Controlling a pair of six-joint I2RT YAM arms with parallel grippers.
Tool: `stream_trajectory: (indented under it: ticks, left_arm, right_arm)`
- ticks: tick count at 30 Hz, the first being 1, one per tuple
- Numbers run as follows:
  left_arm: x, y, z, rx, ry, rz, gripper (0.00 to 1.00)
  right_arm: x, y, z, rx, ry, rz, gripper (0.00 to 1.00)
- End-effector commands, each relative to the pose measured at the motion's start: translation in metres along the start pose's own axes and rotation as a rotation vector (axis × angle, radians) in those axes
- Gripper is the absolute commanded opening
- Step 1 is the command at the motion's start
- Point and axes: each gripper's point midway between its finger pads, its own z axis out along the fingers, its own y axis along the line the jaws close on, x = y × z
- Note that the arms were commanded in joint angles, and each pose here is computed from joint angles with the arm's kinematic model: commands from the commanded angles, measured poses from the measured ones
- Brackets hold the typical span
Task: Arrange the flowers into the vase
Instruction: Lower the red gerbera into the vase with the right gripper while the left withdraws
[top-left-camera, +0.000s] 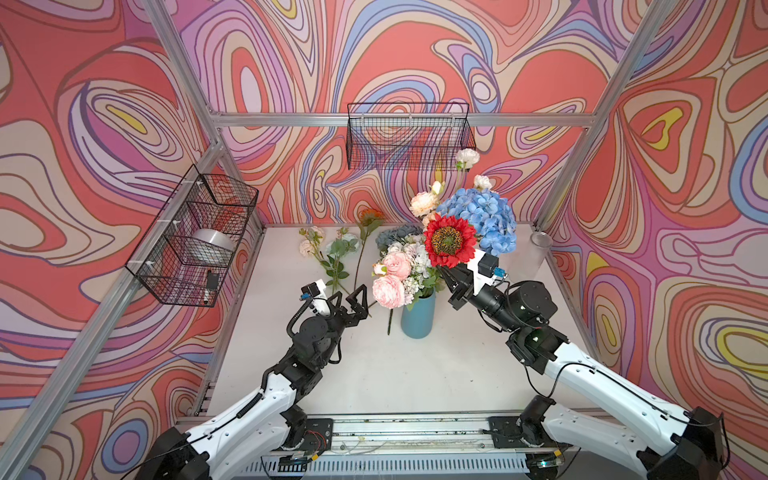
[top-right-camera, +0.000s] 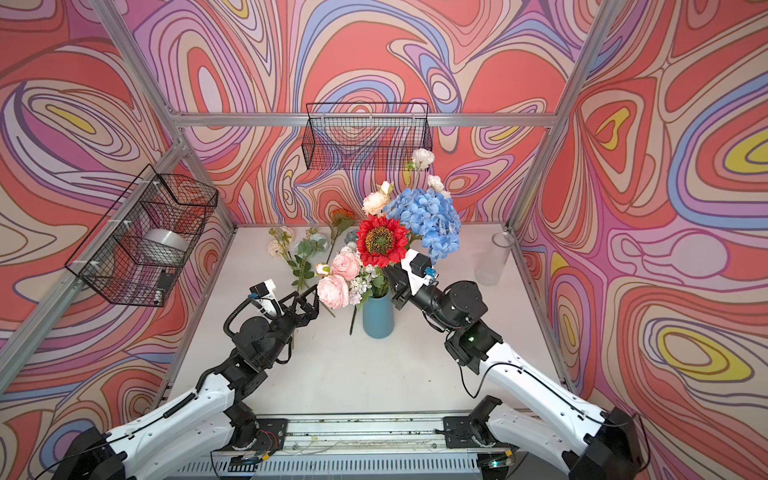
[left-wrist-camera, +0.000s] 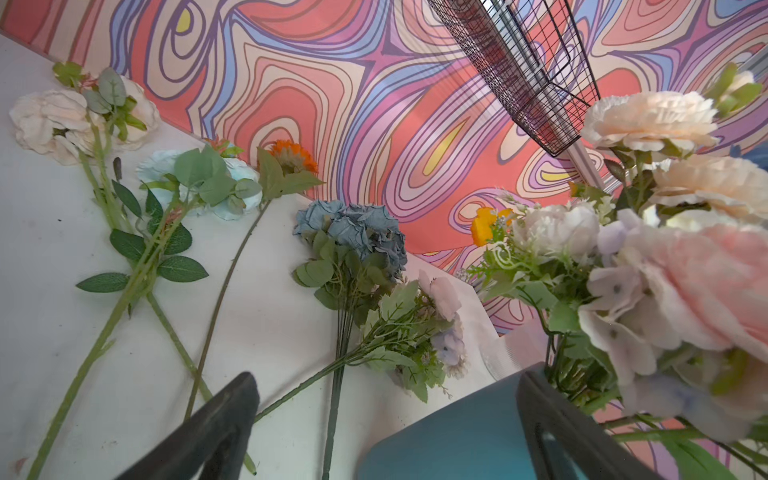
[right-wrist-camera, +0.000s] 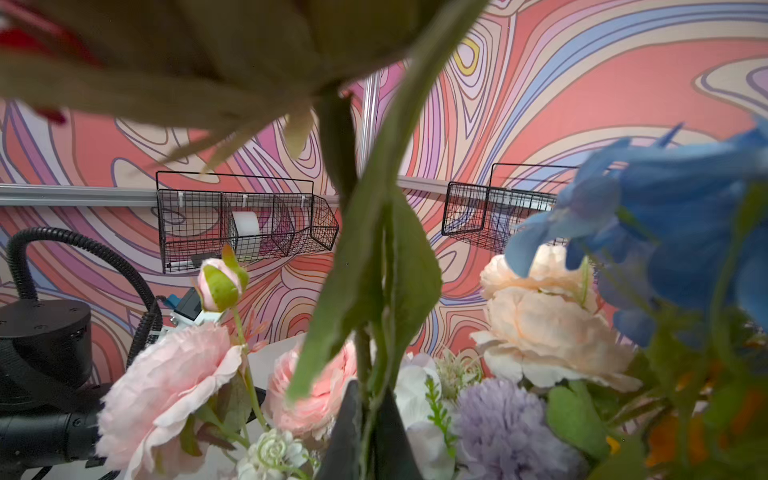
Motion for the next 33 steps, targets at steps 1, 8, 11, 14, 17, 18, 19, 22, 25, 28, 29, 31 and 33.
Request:
stream_trajectory:
  ticks: [1,8,11,14,17,18,19,22,25,28,29,31,33]
  left_arm:
    - [-0.009,-0.014,0.002,0.062,-0.023,-0.062,1.0]
    - [-0.006,-0.015,0.005,0.066,-0.009,-0.07,1.0]
    - [-0.004,-0.016,0.007,0.072,0.0,-0.076,1.0]
    - [-0.001,-0.018,0.009,0.08,0.011,-0.085,1.0]
    - [0.003,-0.016,0.011,0.077,0.022,-0.091,1.0]
    - [0.003,-0.016,0.011,0.077,0.024,-0.094,1.0]
    - [0.004,-0.016,0.012,0.077,0.025,-0.096,1.0]
    - [0.004,-0.017,0.012,0.083,0.027,-0.099,1.0]
    - [0.003,-0.018,0.013,0.083,0.026,-0.099,1.0]
    - [0.003,-0.018,0.013,0.084,0.026,-0.098,1.0]
    - [0.003,-0.018,0.013,0.083,0.026,-0.098,1.0]
    - [0.003,-0.018,0.014,0.083,0.028,-0.097,1.0]
    - [0.004,-0.018,0.015,0.084,0.03,-0.097,1.0]
  right_arm:
    - [0.021,0.002,-0.005,0.0,0.037,0.089,0.0]
    - [0.052,0.006,-0.023,0.007,-0.012,0.063,0.0]
    - [0.068,0.008,-0.025,0.005,-0.006,0.035,0.0]
    - [0.083,0.009,-0.021,-0.005,0.035,0.036,0.0]
    - [0.095,0.009,-0.017,-0.007,0.068,0.031,0.0]
    - [0.099,0.009,-0.017,-0.005,0.082,0.029,0.0]
    - [0.103,0.008,-0.017,-0.002,0.096,0.031,0.0]
    - [0.109,0.009,-0.018,-0.002,0.126,0.04,0.06]
    - [0.105,0.008,-0.022,0.007,0.136,0.047,0.23]
    - [0.093,0.006,-0.027,0.021,0.133,0.046,0.35]
    - [0.087,0.006,-0.029,0.022,0.127,0.046,0.39]
    - [0.077,0.006,-0.032,0.024,0.109,0.05,0.41]
    - [0.065,0.006,-0.034,0.026,0.085,0.056,0.42]
